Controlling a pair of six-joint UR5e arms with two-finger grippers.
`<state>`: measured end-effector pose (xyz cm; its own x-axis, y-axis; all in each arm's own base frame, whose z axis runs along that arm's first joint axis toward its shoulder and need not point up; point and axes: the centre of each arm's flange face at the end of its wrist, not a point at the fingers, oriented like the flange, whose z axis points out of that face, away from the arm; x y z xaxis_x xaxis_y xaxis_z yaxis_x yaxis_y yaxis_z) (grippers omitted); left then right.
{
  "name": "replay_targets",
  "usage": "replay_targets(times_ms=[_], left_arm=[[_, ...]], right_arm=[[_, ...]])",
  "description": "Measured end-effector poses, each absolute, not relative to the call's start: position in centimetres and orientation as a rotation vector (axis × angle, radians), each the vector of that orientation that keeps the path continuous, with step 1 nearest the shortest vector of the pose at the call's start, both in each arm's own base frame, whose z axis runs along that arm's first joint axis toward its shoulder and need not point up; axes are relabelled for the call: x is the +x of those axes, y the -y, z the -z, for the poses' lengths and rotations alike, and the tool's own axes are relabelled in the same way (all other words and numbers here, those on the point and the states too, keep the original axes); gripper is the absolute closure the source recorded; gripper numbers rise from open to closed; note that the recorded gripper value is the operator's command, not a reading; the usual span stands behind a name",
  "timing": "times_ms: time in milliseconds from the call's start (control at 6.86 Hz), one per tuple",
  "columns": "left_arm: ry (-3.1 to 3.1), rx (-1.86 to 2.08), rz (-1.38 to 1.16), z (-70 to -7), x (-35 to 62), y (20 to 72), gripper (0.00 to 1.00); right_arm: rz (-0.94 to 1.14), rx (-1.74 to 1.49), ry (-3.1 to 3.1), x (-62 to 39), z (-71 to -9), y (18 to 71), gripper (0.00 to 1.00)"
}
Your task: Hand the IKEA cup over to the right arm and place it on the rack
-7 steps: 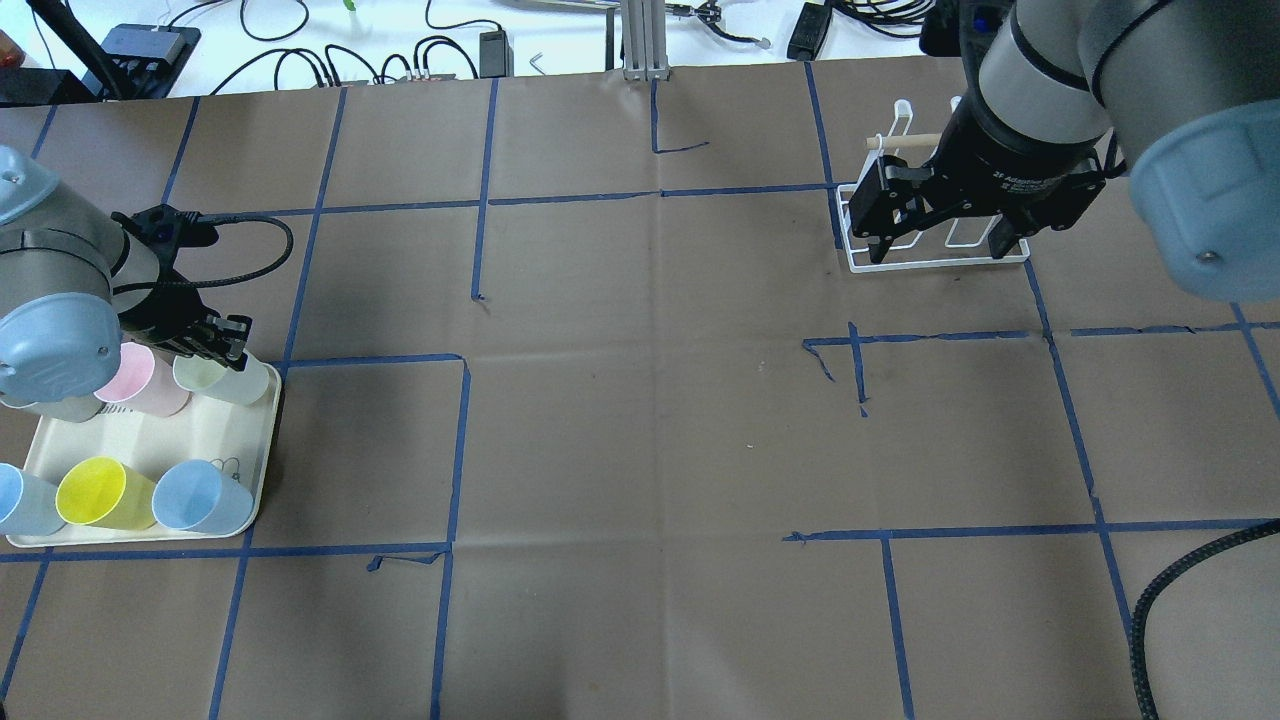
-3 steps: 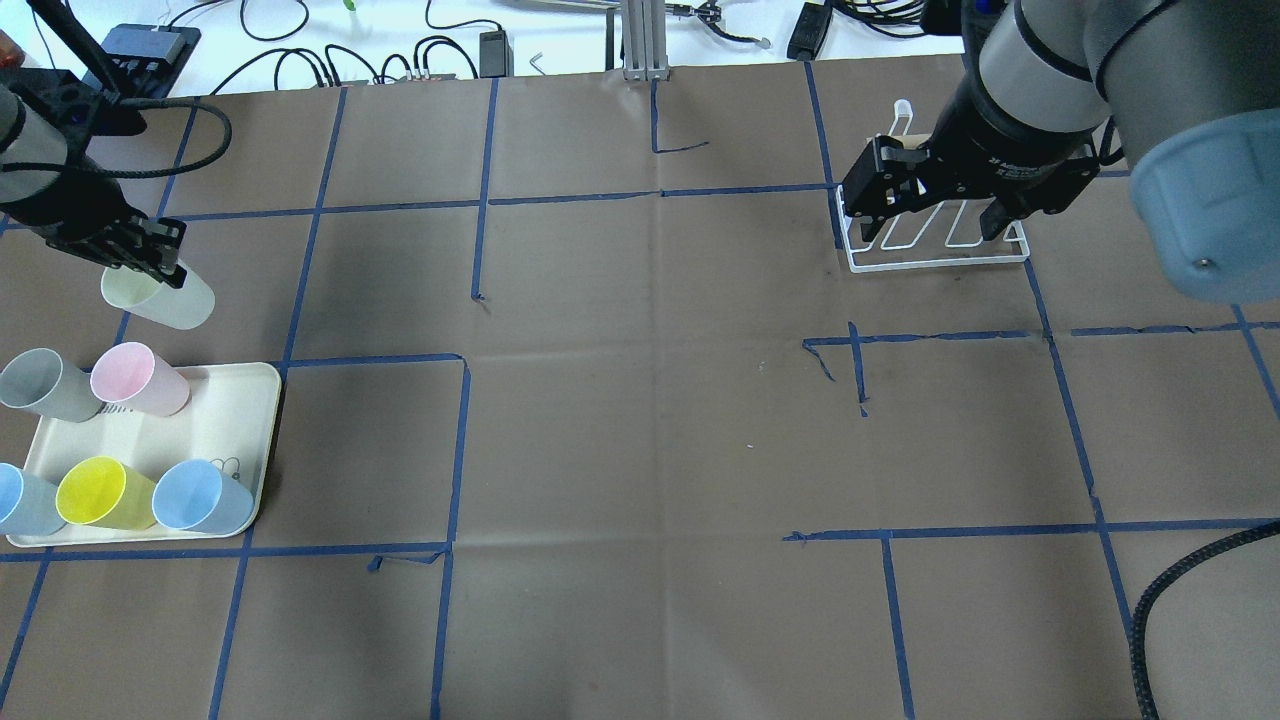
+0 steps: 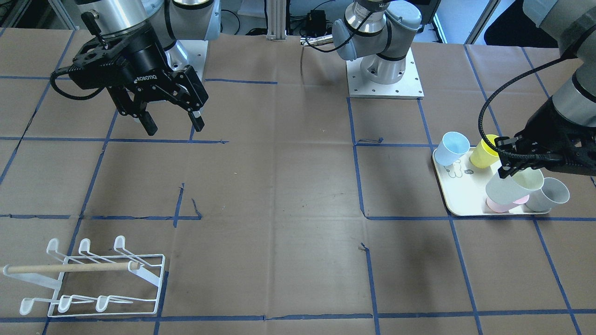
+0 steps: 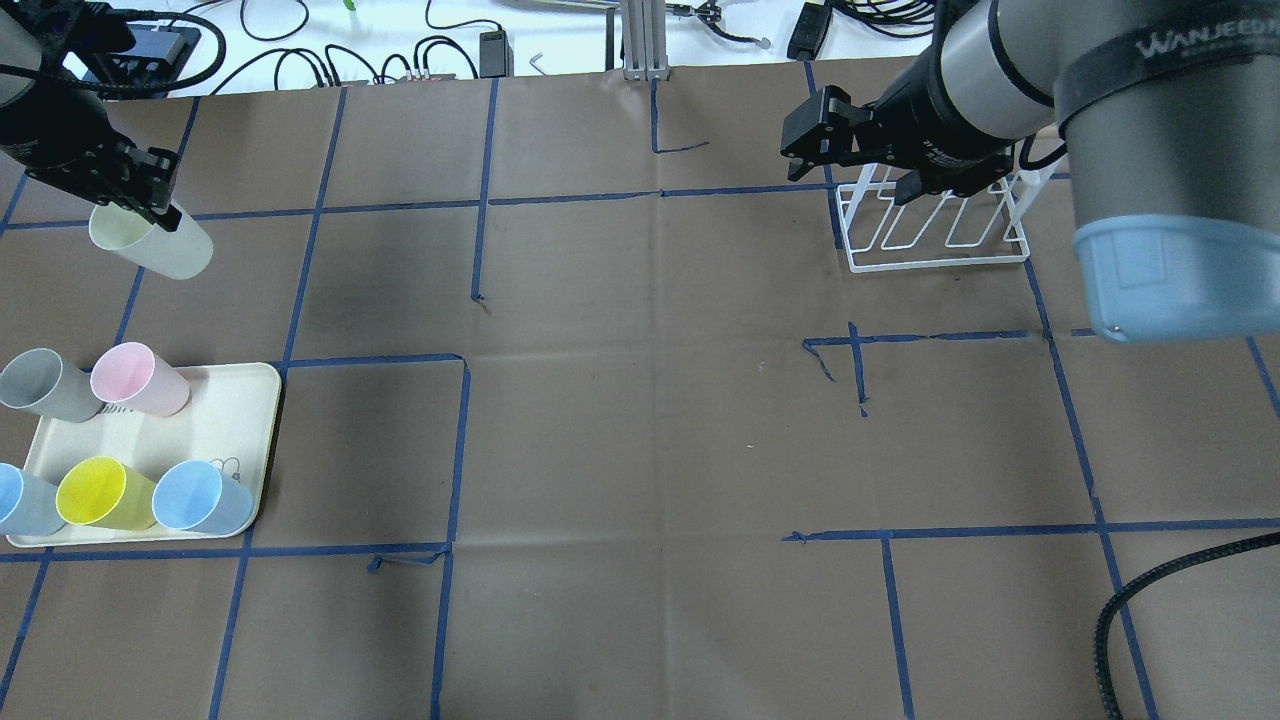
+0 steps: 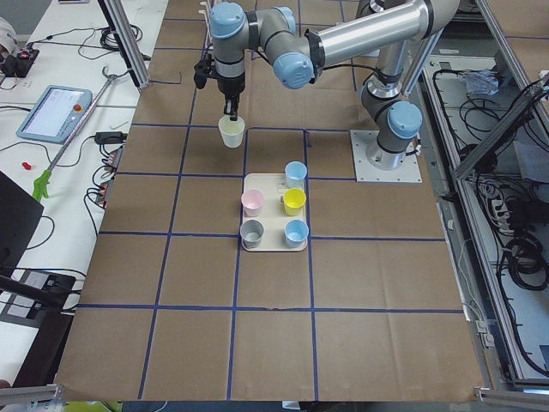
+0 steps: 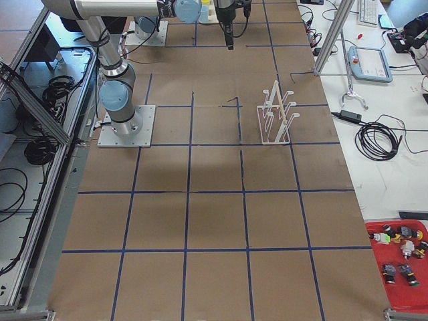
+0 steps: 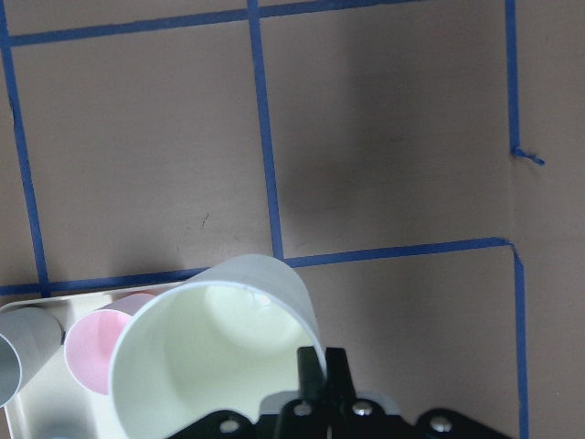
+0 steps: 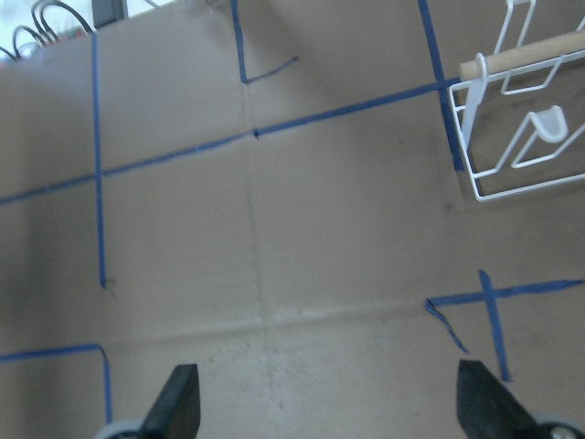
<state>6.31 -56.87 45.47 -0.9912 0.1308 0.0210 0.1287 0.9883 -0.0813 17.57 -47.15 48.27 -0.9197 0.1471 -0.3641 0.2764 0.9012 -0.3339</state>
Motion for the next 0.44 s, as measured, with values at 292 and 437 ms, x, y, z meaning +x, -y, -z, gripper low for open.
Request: replay_targets(times_ms=[292, 437], left_arm=[[2.934, -0.298, -0.305, -45.4, 3.6, 58.2, 1.00], [2.827, -0.339, -0.416, -45.7, 2.3, 58.5, 1.00]], right_arm=[[0.677, 0.578, -2.438, 18.5, -46.2, 46.2, 0.00], [0.708, 0.677, -2.282, 18.9, -45.4, 45.3, 0.00]])
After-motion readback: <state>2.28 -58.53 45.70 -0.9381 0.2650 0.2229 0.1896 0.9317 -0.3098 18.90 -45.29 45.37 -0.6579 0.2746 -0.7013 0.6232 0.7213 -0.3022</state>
